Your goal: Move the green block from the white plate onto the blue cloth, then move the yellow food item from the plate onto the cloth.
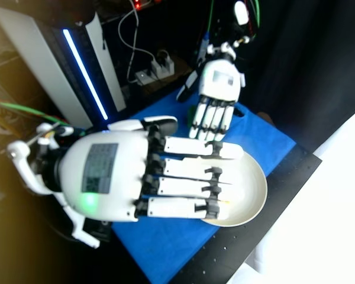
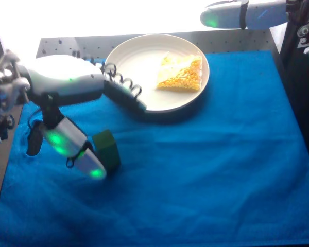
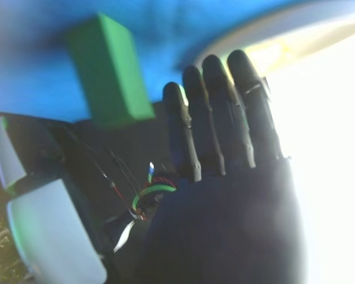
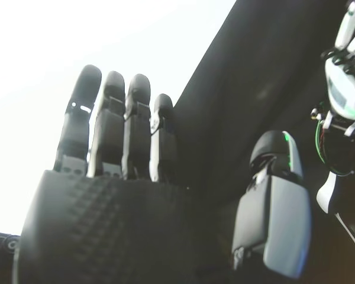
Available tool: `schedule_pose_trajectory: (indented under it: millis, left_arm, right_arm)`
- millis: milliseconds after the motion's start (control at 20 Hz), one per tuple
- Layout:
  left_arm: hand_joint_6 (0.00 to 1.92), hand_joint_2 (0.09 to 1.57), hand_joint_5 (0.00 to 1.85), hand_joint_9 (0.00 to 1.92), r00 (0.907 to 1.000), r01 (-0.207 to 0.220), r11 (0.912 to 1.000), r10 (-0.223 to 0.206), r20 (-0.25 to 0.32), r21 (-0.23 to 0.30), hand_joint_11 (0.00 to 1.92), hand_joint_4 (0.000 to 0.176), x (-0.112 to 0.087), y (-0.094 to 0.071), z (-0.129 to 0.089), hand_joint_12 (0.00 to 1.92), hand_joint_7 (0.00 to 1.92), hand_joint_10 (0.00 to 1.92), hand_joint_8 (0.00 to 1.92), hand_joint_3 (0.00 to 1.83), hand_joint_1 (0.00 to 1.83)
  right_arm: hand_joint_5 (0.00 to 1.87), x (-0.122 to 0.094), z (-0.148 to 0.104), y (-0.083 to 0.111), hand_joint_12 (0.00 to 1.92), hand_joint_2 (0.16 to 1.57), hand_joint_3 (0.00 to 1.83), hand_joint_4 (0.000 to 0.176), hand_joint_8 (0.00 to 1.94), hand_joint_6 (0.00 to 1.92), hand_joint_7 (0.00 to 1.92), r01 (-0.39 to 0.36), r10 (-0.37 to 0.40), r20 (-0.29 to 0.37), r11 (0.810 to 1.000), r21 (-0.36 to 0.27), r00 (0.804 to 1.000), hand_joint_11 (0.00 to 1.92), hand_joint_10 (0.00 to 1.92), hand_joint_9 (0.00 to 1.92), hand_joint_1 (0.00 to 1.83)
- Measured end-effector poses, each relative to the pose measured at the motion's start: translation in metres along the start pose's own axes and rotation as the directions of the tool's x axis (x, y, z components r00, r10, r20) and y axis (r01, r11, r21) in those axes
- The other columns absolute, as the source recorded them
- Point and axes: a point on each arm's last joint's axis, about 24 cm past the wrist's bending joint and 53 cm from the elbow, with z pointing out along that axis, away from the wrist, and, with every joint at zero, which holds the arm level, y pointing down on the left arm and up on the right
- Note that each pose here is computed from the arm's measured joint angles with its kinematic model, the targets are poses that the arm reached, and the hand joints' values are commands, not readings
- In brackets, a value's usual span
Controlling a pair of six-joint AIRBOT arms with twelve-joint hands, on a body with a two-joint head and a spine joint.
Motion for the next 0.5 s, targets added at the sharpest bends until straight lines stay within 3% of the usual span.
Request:
schedule_pose_trajectory:
  millis: [50,100,150,200,250,300,350,400,500]
  left_arm:
    - [0.0,0.7,0.35,0.49,0.9998,0.002,1.0,-0.002,0.02,0.005,0.2,0.098,-0.009,-0.001,-0.001,0.94,0.4,0.0,0.0,0.0,0.63]
    - [0.0,0.72,0.31,0.49,0.9987,-0.001,0.9999,0.0,0.05,0.014,0.21,0.087,-0.022,-0.004,-0.004,0.91,0.38,0.0,0.0,0.0,0.56]
    - [0.0,0.72,0.29,0.44,0.997,-0.001,0.9997,0.0,0.077,0.023,0.17,0.097,-0.033,-0.007,-0.006,0.83,0.35,0.0,0.0,0.0,0.57]
    - [0.0,0.72,0.29,0.4,0.9952,-0.002,0.9995,-0.001,0.098,0.03,0.16,0.099,-0.041,-0.009,-0.006,0.73,0.32,0.0,0.0,0.0,0.6]
    - [0.0,0.7,0.29,0.39,0.9919,-0.008,0.9993,0.003,0.127,0.036,0.19,0.095,-0.051,-0.012,-0.007,0.61,0.31,0.0,0.0,0.0,0.65]
    - [0.0,0.68,0.3,0.38,0.9894,-0.016,0.9992,0.01,0.145,0.036,0.2,0.097,-0.056,-0.012,-0.007,0.53,0.32,0.0,0.0,0.0,0.71]
    - [0.0,0.68,0.27,0.32,0.9859,-0.017,0.9994,0.012,0.167,0.031,0.15,0.13,-0.062,-0.011,-0.008,0.48,0.3,0.0,0.0,0.0,0.74]
    - [0.0,0.67,0.24,0.32,0.9807,-0.029,0.9995,0.026,0.194,0.011,0.18,0.132,-0.07,-0.006,-0.013,0.38,0.3,0.0,0.0,0.0,0.72]
    - [0.0,0.71,0.22,0.27,0.9689,-0.015,0.9991,0.024,0.246,-0.039,0.17,0.147,-0.09,0.013,-0.022,0.24,0.26,0.0,0.0,0.0,0.75]
  right_arm:
    - [0.33,0.0,0.0,0.0,1.28,0.9,0.0,0.069,0.0,0.0,0.47,0.0,0.0,-0.001,1.0,0.001,1.0,0.0,0.01,0.38,0.45]
    - [0.32,0.001,0.001,-0.002,1.26,0.9,0.0,0.069,0.0,0.0,0.46,0.005,-0.005,-0.003,1.0,0.003,1.0,0.0,0.01,0.38,0.47]
    - [0.26,0.001,0.001,-0.004,1.08,0.91,0.0,0.072,0.0,0.0,0.39,0.009,-0.009,-0.005,1.0,0.009,1.0,0.0,0.0,0.32,0.48]
    - [0.25,0.001,0.001,-0.006,1.03,0.91,0.0,0.07,0.0,0.0,0.38,0.011,-0.011,-0.008,1.0,0.017,1.0,0.0,0.0,0.31,0.48]
    - [0.26,0.004,0.002,-0.009,1.05,0.92,0.0,0.083,0.0,0.0,0.38,0.015,-0.015,-0.016,1.0,0.028,1.0,0.0,0.0,0.3,0.48]
    - [0.25,0.005,0.003,-0.012,1.03,0.91,0.0,0.077,0.0,0.0,0.38,0.02,-0.02,-0.02,0.999,0.032,1.0,0.0,0.0,0.3,0.46]
    - [0.25,0.005,0.004,-0.014,1.02,0.91,0.0,0.092,0.0,0.0,0.38,0.023,-0.022,-0.023,0.999,0.04,0.999,0.0,0.0,0.3,0.44]
    - [0.26,0.006,0.005,-0.018,1.06,0.9,0.0,0.088,0.01,0.0,0.41,0.036,-0.035,-0.027,0.998,0.044,0.999,0.0,0.01,0.32,0.47]
    - [0.27,0.004,0.009,-0.027,1.14,0.89,0.0,0.062,0.0,0.0,0.42,0.062,-0.061,-0.027,0.996,0.056,0.998,0.0,0.01,0.34,0.47]
